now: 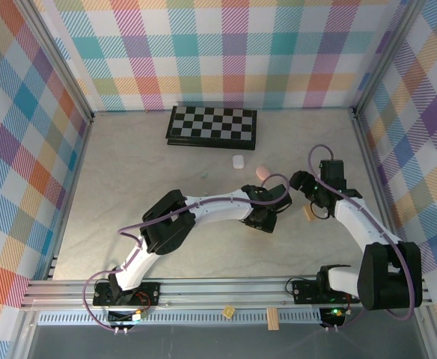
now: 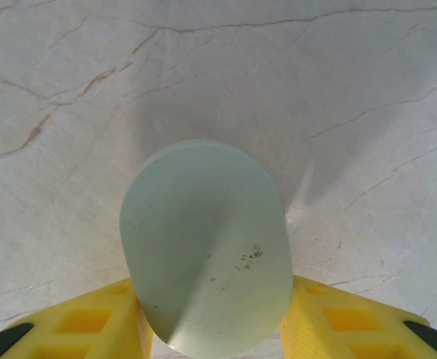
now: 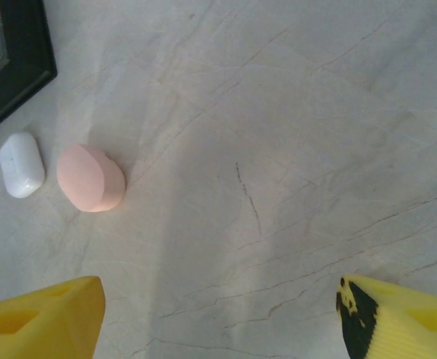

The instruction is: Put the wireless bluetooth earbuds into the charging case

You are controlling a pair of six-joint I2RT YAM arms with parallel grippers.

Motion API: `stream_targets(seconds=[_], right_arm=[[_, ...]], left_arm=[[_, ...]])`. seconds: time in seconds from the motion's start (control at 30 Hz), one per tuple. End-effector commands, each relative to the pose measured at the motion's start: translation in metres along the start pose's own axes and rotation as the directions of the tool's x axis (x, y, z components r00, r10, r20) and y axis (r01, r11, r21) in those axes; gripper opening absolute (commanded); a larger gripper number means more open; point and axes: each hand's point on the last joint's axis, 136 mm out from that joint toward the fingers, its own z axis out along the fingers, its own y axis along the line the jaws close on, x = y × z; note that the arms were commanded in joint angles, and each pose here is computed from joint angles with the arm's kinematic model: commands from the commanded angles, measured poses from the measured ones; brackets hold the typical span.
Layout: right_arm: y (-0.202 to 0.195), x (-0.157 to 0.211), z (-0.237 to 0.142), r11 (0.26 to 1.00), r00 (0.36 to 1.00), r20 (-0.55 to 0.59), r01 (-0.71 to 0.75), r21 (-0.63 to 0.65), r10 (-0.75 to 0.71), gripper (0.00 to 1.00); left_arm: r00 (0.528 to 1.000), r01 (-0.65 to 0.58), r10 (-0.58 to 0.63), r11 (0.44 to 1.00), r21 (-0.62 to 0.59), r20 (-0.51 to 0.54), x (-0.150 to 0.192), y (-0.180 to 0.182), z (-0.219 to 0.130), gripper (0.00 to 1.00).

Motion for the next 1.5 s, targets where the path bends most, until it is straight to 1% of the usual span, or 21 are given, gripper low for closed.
stream_targets(seconds=[0.0, 0.17, 0.27, 0.33, 0.43, 0.5, 0.6, 0.67, 0.7, 0.77, 0.8, 0.87, 1.13, 1.3, 1.33, 1.4, 1.47], right_arm=[[0.003, 0.004, -0.009, 0.999, 1.0, -0.011, 0.019, -0.03, -0.019, 0.8], [0.004, 0.012, -0.011, 0.999, 0.999, -0.036, 0.029, -0.044, -0.031, 0.8], [0.002, 0.017, -0.009, 0.999, 0.998, -0.051, 0.022, -0.048, -0.024, 0.8], [0.001, 0.02, -0.008, 0.999, 0.998, -0.057, 0.019, -0.051, -0.021, 0.8], [-0.001, 0.022, -0.006, 0.999, 0.998, -0.063, 0.016, -0.049, -0.019, 0.8], [-0.001, 0.023, -0.005, 0.999, 0.998, -0.066, 0.016, -0.049, -0.019, 0.8], [-0.001, 0.024, -0.003, 0.999, 0.997, -0.073, 0.016, -0.049, -0.02, 0.8], [-0.001, 0.024, -0.003, 0.998, 0.997, -0.073, 0.018, -0.052, -0.021, 0.8], [-0.001, 0.024, -0.003, 0.999, 0.997, -0.073, 0.016, -0.052, -0.02, 0.8], [-0.002, 0.025, -0.003, 0.998, 0.997, -0.075, 0.016, -0.053, -0.02, 0.8], [-0.002, 0.026, -0.002, 0.999, 0.997, -0.076, 0.015, -0.052, -0.019, 0.8], [-0.002, 0.026, -0.002, 0.998, 0.997, -0.081, 0.015, -0.054, -0.02, 0.8], [-0.004, 0.033, -0.008, 0.998, 0.996, -0.092, 0.016, -0.054, -0.021, 0.8], [-0.006, 0.037, -0.013, 0.998, 0.995, -0.098, 0.019, -0.052, -0.024, 0.8], [-0.005, 0.038, -0.014, 0.998, 0.995, -0.098, 0.022, -0.054, -0.027, 0.8], [-0.004, 0.04, -0.016, 0.997, 0.994, -0.103, 0.032, -0.066, -0.038, 0.8], [0.005, 0.045, -0.017, 0.99, 0.99, -0.119, 0.064, -0.124, -0.079, 0.8]], left_arm=[[1.0, -0.004, 0.006, 0.998, 0.062, -0.02, 0.003, 0.005, -0.005, 0.44], [0.999, 0.009, -0.008, 0.999, 0.039, -0.036, 0.006, 0.046, -0.014, 0.44], [0.999, 0.003, 0.0, 0.998, 0.058, -0.049, 0.011, 0.065, -0.023, 0.45], [0.997, -0.063, 0.068, 0.992, 0.11, -0.045, 0.018, 0.067, -0.032, 0.49], [0.983, -0.17, 0.176, 0.978, 0.12, -0.048, 0.029, 0.073, -0.043, 0.53], [0.979, -0.187, 0.194, 0.978, 0.094, -0.062, 0.033, 0.082, -0.044, 0.55], [0.983, -0.162, 0.168, 0.982, 0.093, -0.068, 0.034, 0.087, -0.045, 0.61], [0.99, -0.134, 0.139, 0.985, 0.11, -0.035, 0.028, 0.085, -0.049, 0.66], [0.992, -0.121, 0.124, 0.985, 0.119, -0.013, 0.024, 0.084, -0.051, 0.7], [0.994, -0.11, 0.107, 0.983, 0.145, 0.025, 0.016, 0.079, -0.054, 0.82], [0.994, -0.105, 0.1, 0.981, 0.16, 0.035, 0.014, 0.076, -0.053, 0.87], [0.996, -0.09, 0.084, 0.979, 0.183, 0.041, 0.008, 0.07, -0.05, 0.9], [0.999, -0.015, 0.0, 0.962, 0.272, 0.054, -0.006, 0.049, -0.037, 0.92], [0.999, 0.028, -0.043, 0.919, 0.393, 0.03, -0.006, 0.025, -0.038, 0.9], [0.997, 0.024, -0.051, 0.906, 0.423, 0.054, -0.011, 0.019, -0.041, 0.9], [0.996, 0.03, -0.064, 0.898, 0.44, 0.063, -0.011, 0.017, -0.044, 0.9], [0.993, 0.035, -0.08, 0.908, 0.418, 0.091, -0.013, 0.026, -0.049, 0.9]])
